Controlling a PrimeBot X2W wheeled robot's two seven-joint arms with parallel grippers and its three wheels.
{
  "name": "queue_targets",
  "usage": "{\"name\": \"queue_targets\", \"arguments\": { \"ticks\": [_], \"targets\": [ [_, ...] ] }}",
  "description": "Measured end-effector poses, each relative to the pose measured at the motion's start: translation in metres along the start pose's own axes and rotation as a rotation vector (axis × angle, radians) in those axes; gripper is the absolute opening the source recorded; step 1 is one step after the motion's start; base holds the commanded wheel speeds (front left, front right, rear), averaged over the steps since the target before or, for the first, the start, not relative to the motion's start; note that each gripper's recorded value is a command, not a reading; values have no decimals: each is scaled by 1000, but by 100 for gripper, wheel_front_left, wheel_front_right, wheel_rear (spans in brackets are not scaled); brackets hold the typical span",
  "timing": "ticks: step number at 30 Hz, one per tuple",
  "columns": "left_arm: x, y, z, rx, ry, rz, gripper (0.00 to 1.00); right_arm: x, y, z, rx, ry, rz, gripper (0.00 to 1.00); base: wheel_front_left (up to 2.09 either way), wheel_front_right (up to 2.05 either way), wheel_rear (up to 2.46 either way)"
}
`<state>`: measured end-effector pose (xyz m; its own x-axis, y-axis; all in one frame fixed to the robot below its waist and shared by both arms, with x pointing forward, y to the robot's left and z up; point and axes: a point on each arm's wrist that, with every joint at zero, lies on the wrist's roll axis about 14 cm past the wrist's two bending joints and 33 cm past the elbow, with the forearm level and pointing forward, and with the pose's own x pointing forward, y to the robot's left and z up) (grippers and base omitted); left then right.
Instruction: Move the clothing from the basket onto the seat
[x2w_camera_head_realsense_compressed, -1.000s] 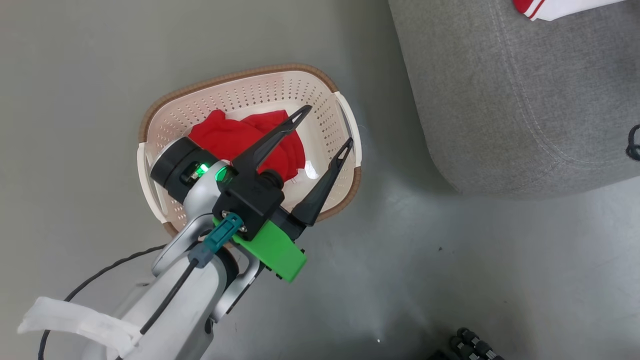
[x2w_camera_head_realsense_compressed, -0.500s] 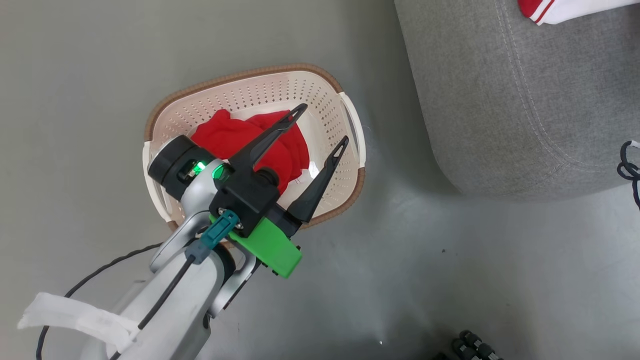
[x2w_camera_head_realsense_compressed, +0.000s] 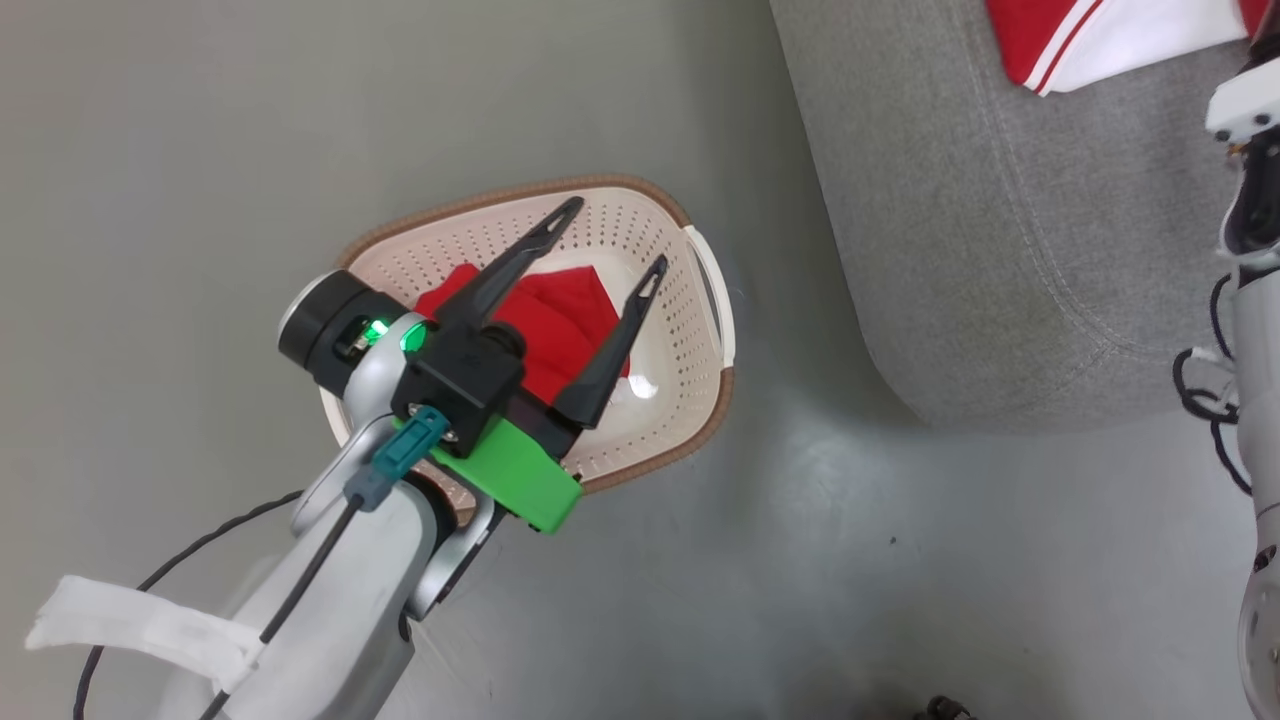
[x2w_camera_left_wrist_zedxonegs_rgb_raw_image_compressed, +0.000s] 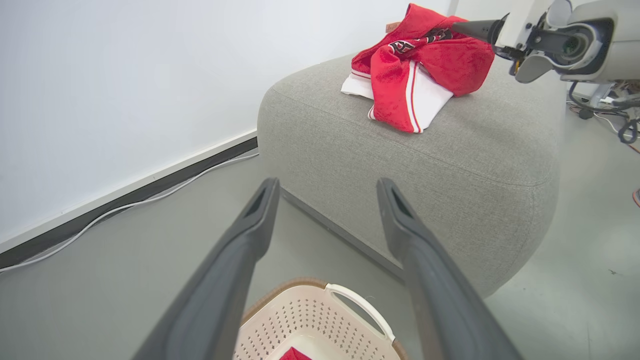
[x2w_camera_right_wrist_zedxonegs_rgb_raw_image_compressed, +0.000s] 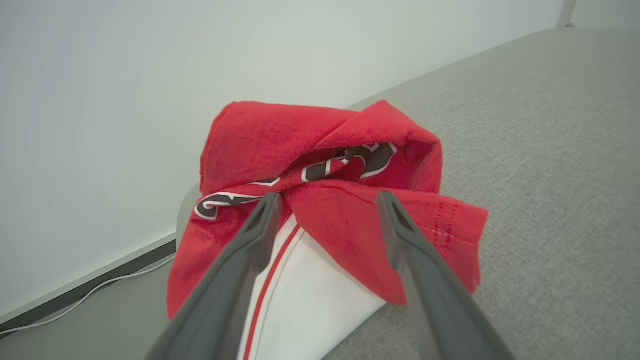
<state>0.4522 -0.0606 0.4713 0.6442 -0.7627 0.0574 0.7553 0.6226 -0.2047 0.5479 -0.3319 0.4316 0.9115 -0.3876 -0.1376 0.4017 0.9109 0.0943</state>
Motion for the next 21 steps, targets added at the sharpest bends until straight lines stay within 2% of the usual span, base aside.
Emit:
{"name": "queue_targets", "arguments": {
  "ticks": [11, 21],
  "targets": [
    [-24, 22, 19, 19, -34, 162, 100, -31, 39, 22, -28, -58, 165, 100, 0, 0, 0],
    [-68, 57, 46, 35, -92, 413, 100, -76, 97, 52, -5, -150, 354, 100, 0, 0, 0]
  ]
}}
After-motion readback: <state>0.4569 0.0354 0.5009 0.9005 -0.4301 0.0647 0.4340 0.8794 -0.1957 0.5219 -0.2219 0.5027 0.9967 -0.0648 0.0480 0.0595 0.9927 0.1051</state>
